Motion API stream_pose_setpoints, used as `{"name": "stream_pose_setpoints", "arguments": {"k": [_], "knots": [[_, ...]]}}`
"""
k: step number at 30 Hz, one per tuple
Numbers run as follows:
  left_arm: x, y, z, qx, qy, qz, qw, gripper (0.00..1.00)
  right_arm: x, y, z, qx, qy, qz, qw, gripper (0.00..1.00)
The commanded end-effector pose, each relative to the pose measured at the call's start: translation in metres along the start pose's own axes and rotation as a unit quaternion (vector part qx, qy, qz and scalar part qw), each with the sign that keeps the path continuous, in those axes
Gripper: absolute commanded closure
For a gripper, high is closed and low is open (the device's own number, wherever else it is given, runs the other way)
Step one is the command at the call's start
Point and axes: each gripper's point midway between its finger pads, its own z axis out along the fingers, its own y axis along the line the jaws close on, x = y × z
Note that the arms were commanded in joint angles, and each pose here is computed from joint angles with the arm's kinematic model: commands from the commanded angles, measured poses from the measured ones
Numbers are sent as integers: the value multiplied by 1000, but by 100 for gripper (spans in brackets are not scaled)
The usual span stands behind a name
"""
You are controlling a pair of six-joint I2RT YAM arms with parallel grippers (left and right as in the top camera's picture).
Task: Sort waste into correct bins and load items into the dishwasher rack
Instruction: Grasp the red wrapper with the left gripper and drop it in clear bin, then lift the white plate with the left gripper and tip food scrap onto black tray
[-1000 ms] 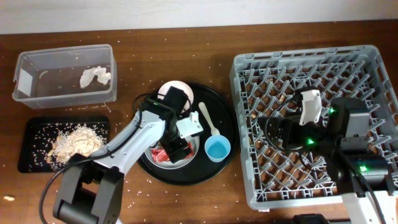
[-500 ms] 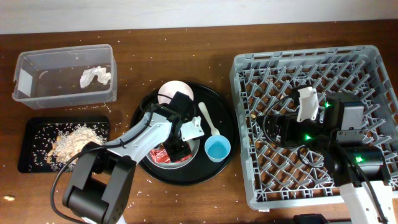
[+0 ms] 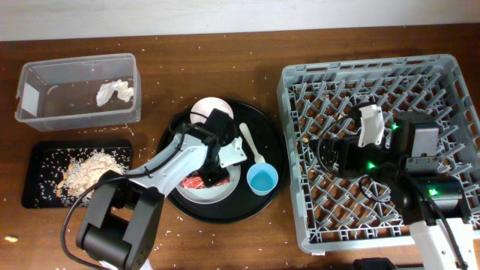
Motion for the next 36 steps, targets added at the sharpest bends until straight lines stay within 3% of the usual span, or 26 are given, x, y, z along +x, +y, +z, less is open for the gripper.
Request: {"name": "stream_pose_setpoints", "arguments": {"k": [1,7,10,12,14,18,20,25,26,27,28,29,32,34,36], "knots": [[-27,15,-31,-9,-25,-65,997,99,-6,-1,-3,5,-9,-7,1000,7],[-63,41,-135,-37,-71,-94,992,99,-6,-1,-3,5,-9,-7,1000,7],[-67,89,-174,-82,-131,-166,974,100,-5,-2,-3,7,-8,-6,1000,7],[-51,137,-187,-109,-170,-260,944,100,-5,-3,-3,9,-6,-5,1000,7],[-19,190,-198,-139,-204,-359,900,99,-4,-3,-3,9,-6,-5,1000,7],[44,278,-221,-213,-267,-449,826,100,-5,-3,-3,9,-6,-5,1000,7],[66,307,-209,-229,-268,-470,809,99,-5,-3,-3,9,-7,-5,1000,7],[105,343,-145,-223,-230,-512,797,100,-4,-3,-3,9,-6,-5,1000,7],[111,345,-140,-221,-226,-518,795,69,-4,-3,-3,9,-6,-5,1000,7],[111,345,-141,-222,-227,-518,794,19,-5,-3,-3,9,-6,-5,1000,7],[110,345,-145,-223,-231,-517,794,5,-5,-3,-3,9,-6,-5,1000,7],[104,344,-156,-220,-247,-510,794,1,-5,-3,-3,9,-6,-5,1000,7],[73,320,-212,-179,-330,-469,799,1,-4,-3,-3,9,-4,-4,1000,7],[46,281,-233,-99,-366,-438,815,1,-4,-3,-3,9,-5,-4,1000,7],[18,221,-231,-18,-339,-414,844,1,-5,-4,-3,13,-7,-5,1000,7]]}}
